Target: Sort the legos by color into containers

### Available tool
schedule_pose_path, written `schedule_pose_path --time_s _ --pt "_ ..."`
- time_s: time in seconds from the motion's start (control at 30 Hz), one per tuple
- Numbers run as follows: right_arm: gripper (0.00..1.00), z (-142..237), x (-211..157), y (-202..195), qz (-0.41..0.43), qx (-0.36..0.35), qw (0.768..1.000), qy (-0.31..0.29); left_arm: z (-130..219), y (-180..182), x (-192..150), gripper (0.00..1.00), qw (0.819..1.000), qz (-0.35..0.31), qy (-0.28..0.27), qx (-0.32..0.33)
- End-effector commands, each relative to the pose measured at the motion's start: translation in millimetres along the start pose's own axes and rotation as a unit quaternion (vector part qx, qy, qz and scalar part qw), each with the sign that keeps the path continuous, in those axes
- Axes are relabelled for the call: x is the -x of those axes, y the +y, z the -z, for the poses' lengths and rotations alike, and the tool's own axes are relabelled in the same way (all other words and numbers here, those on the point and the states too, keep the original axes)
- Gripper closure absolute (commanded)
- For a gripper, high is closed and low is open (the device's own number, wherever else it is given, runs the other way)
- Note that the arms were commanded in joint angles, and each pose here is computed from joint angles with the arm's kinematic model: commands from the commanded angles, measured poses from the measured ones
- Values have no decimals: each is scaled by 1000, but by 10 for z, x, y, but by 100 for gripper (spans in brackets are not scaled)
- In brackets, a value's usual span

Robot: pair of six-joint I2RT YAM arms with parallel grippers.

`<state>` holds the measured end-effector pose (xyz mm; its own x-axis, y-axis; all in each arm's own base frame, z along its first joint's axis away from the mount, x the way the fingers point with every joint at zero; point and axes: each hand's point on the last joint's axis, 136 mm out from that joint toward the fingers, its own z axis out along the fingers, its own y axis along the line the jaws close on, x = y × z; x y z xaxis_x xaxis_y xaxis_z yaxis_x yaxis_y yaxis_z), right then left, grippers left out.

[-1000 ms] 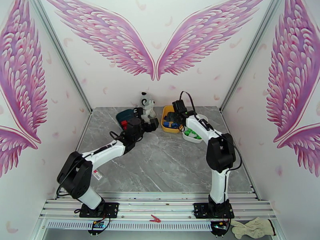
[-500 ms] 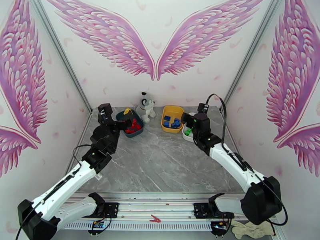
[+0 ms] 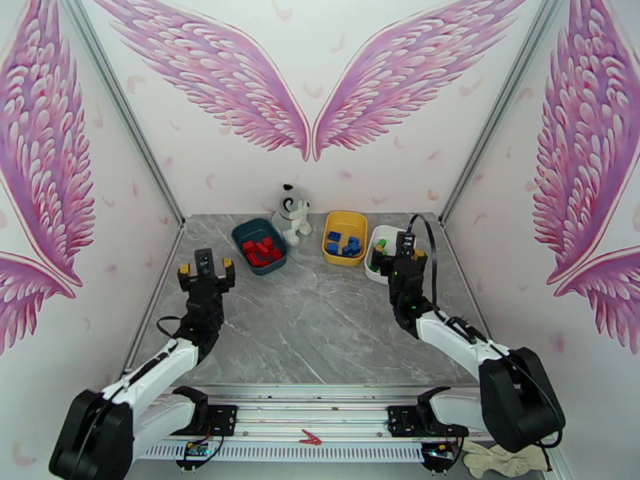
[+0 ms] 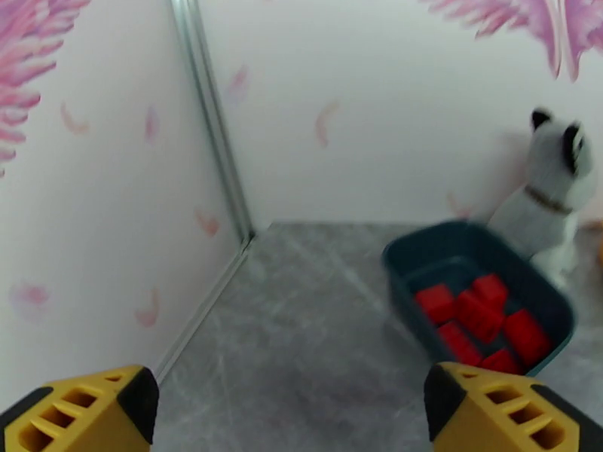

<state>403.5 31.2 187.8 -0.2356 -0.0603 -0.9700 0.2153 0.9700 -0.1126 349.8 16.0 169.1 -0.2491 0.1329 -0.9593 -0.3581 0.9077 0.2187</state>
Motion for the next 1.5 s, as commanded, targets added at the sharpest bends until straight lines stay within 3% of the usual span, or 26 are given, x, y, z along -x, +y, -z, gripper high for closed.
schedule_pose_path --time_s 0.0,0.07,0.2,0.37,0.47,0.67,0.73,1.0,1.47 --pt "1 -58 -166 -225 27 -54 998 8 -67 123 -96 1 999 21 -10 45" --pt "1 -95 -323 -282 32 -64 997 27 -118 150 -152 1 998 15 -8 65" --pt "1 -113 -556 -321 8 -58 998 16 -175 64 -148 1 999 23 -5 40" --pt "1 -101 -609 -213 2 -1 1000 0 -256 -39 -136 1 1000 18 -13 11" --pt "1 -88 -632 -154 1 27 1000 -3 -248 27 -191 1 997 47 -61 8" --pt "0 -90 -706 -135 -13 53 998 -19 -325 -19 -383 1 997 64 -28 -40" --pt "1 -153 -749 -141 -13 55 998 2 -326 -19 -335 1 996 61 -51 -32" --pt "1 -182 -757 -145 -13 54 998 12 -578 17 -427 1 996 80 18 -42" --pt "1 -177 -773 -146 -11 55 998 14 -576 17 -436 1 996 79 19 -43"
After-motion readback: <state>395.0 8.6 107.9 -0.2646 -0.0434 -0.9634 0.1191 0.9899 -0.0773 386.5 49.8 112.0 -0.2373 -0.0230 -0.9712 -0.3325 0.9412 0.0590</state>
